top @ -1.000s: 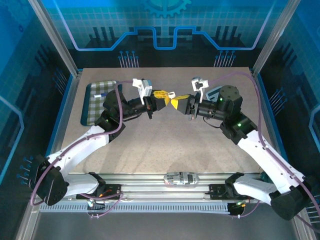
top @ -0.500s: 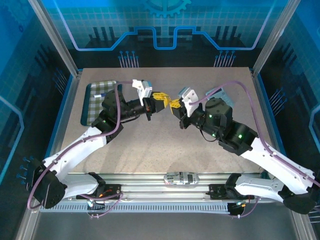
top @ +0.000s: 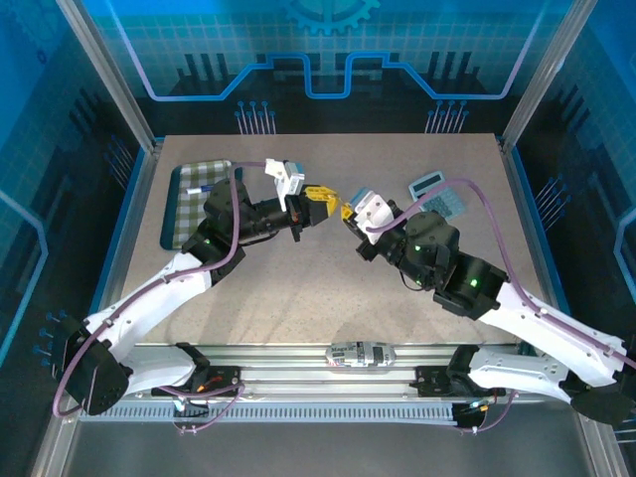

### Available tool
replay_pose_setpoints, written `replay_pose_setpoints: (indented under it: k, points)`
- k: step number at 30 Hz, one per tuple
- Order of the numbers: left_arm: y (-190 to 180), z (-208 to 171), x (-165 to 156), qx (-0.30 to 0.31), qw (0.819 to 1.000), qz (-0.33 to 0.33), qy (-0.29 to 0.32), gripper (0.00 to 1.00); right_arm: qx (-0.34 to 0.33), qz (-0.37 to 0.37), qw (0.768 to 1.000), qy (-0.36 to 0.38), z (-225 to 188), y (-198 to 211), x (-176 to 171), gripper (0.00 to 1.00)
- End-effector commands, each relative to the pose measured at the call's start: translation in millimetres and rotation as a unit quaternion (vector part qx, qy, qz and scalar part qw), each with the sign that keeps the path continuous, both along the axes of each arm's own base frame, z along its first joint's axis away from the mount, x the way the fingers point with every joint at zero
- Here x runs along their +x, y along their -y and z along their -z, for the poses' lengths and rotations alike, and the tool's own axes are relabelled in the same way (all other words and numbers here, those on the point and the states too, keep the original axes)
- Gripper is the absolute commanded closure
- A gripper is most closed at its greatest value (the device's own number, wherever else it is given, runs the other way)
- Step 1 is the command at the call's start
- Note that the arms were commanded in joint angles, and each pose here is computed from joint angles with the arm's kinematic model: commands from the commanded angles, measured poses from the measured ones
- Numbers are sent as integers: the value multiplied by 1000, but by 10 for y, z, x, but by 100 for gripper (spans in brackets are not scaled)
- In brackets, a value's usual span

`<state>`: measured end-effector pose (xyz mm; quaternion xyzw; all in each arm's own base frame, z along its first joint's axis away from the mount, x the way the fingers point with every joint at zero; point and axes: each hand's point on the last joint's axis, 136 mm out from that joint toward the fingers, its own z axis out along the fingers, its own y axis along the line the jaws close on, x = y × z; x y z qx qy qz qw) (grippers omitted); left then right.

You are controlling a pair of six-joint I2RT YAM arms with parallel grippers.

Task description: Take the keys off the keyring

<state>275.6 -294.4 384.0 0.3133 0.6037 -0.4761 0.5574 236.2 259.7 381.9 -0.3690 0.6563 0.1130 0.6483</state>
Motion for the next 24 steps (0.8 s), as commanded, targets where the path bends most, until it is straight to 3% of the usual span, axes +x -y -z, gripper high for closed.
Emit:
replay_pose_setpoints:
  k: [1,10,24]
  points:
    - [-105,-362,11,-43,999,-19,27,100,-18,-23,999,26,34,-48,-107,100]
    - [-96,-351,25,-28,999,-19,17,100,-138,-52,984,95,239,-198,-259,100]
    - [-92,-385,32,-21,1000,-19,9,100,-212,-90,965,123,400,-223,-385,100]
